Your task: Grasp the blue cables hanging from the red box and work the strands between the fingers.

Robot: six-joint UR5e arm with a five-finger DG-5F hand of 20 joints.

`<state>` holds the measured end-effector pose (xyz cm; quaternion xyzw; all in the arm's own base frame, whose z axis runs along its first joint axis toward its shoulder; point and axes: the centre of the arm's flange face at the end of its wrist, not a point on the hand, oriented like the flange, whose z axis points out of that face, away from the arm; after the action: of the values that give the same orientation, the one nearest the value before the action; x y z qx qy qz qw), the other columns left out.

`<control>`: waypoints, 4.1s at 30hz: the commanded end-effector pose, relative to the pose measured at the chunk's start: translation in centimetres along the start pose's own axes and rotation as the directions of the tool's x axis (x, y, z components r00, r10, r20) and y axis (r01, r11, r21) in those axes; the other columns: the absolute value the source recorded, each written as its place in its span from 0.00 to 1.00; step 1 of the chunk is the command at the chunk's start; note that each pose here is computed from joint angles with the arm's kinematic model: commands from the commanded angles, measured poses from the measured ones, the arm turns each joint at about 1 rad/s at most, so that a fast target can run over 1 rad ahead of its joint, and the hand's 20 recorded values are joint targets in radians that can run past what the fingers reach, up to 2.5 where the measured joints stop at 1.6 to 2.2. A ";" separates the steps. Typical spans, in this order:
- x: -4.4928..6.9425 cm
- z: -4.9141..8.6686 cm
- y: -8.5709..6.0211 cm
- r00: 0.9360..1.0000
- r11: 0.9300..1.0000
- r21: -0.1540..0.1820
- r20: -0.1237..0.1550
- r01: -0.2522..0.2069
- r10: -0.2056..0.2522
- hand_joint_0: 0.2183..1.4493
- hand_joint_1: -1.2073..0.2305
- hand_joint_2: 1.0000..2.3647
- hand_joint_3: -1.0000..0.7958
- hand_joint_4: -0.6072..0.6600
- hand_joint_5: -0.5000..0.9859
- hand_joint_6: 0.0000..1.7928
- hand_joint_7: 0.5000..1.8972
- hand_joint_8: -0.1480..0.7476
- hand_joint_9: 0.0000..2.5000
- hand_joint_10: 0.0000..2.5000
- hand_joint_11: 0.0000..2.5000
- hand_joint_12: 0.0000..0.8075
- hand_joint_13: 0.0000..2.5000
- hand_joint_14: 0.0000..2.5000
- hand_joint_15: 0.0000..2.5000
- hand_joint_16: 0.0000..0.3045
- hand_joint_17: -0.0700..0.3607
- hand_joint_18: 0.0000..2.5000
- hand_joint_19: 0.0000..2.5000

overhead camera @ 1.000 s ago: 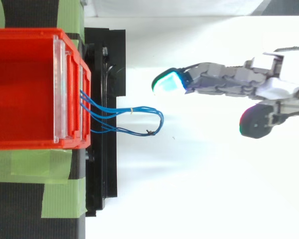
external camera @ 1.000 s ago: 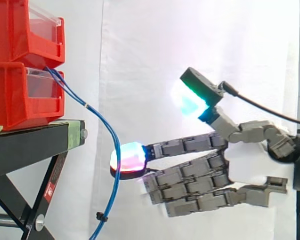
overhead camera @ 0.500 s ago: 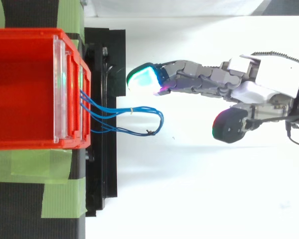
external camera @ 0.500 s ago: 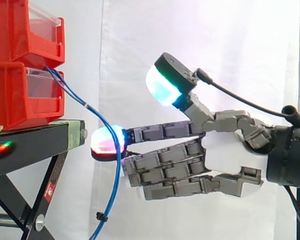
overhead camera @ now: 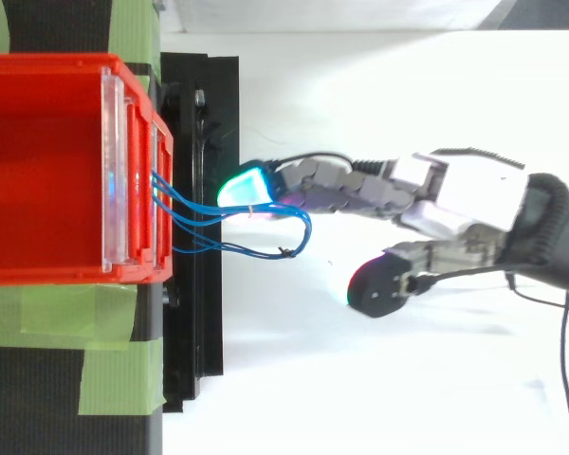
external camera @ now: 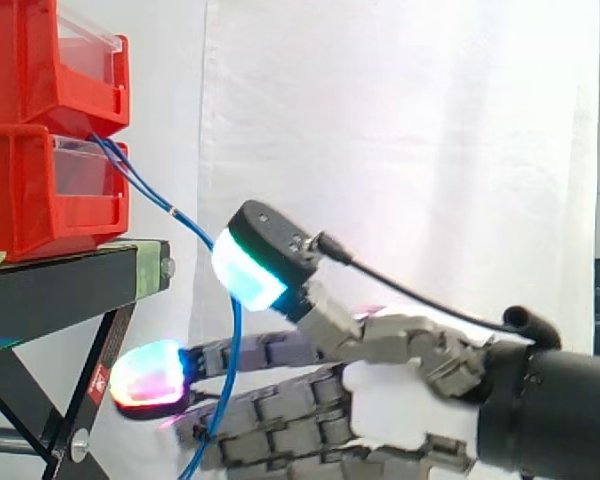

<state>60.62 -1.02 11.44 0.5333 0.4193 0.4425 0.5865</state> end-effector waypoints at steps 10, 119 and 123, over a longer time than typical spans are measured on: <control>1.7 1.0 -0.3 0.999 1.000 -0.006 -0.036 0.017 -0.017 0.39 0.51 0.00 0.00 0.67 0.18 0.00 0.15 0.62 0.16 0.00 0.17 0.51 0.02 0.00 0.09 0.24 0.54 0.00 0.00; 3.0 0.0 6.1 0.992 0.997 0.042 -0.116 0.063 -0.058 0.45 0.45 0.00 0.00 0.70 0.41 0.00 0.47 0.79 0.54 1.00 1.00 0.89 0.70 1.00 0.76 0.70 0.53 0.79 0.29; 2.9 0.0 6.1 0.992 0.997 0.042 -0.114 0.063 -0.058 0.45 0.45 0.00 0.01 0.70 0.42 0.00 0.47 0.79 0.55 1.00 1.00 0.89 0.70 1.00 0.76 0.69 0.53 0.80 0.29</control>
<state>60.96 2.11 17.49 0.5073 0.4779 0.4449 0.5625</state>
